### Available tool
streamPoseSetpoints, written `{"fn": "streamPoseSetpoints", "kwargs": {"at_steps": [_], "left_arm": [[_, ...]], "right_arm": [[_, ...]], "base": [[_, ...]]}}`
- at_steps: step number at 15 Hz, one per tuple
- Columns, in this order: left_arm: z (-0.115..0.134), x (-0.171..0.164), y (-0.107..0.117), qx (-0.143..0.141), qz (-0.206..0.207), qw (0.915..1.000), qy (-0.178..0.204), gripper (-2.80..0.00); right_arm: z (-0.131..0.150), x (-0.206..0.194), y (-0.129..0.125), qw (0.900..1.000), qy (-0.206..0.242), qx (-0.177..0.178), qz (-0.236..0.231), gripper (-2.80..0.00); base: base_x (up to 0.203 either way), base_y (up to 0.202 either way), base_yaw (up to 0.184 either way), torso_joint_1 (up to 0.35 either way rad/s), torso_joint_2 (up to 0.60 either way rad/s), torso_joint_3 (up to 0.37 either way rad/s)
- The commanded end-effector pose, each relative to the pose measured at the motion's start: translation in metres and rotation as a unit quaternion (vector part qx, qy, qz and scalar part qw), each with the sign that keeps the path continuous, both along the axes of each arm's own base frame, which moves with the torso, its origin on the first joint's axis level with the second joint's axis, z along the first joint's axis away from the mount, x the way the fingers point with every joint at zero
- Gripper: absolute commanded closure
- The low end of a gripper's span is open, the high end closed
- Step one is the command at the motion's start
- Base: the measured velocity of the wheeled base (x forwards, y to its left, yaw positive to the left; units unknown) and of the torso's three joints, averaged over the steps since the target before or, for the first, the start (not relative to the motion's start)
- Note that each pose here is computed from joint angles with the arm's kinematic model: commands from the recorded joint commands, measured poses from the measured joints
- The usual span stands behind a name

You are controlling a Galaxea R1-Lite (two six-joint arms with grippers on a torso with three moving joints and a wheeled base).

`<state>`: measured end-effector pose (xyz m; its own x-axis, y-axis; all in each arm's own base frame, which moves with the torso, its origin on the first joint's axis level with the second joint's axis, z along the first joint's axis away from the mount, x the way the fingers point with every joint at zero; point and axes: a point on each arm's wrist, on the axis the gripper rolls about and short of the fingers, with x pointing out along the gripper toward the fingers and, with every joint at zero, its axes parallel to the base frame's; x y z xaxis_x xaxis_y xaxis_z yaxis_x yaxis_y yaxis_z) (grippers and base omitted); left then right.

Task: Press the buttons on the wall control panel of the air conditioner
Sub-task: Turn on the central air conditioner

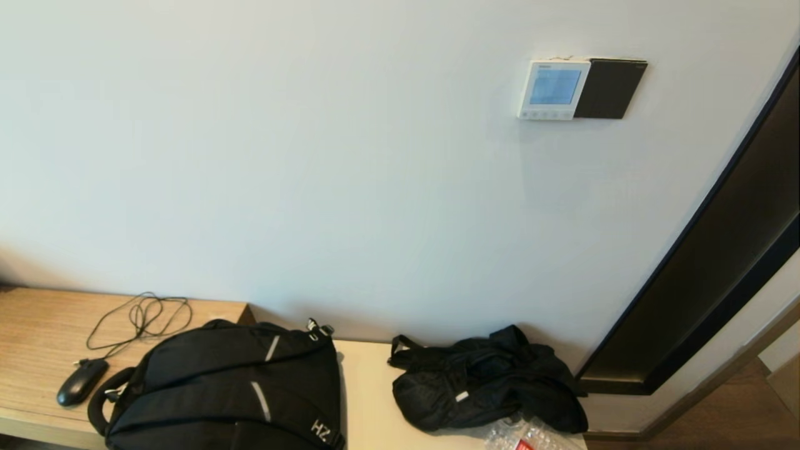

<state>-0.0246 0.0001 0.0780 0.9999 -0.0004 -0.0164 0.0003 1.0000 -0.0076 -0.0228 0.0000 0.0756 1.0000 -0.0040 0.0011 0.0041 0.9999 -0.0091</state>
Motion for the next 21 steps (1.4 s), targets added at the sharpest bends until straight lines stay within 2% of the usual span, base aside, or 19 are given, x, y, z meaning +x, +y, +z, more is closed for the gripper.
{"fn": "streamPoseSetpoints", "kwargs": {"at_steps": [1, 16, 21], "left_arm": [[0.0, 0.0, 0.0, -0.001, 0.0, 1.0, 0.0, 0.0], [0.0, 0.0, 0.0, -0.001, 0.0, 1.0, 0.0, 0.0], [0.0, 0.0, 0.0, -0.001, 0.0, 1.0, 0.0, 0.0]], "right_arm": [[-0.001, 0.0, 0.0, 1.0, 0.001, -0.001, 0.0, 0.0], [0.002, 0.0, 0.0, 1.0, -0.008, -0.006, -0.001, 0.0], [0.039, -0.01, 0.0, 0.999, -0.04, -0.008, -0.001, 0.0]], "base": [[0.0, 0.0, 0.0, 0.0, 0.0, 0.0], [0.0, 0.0, 0.0, 0.0, 0.0, 0.0], [0.0, 0.0, 0.0, 0.0, 0.0, 0.0]]}}
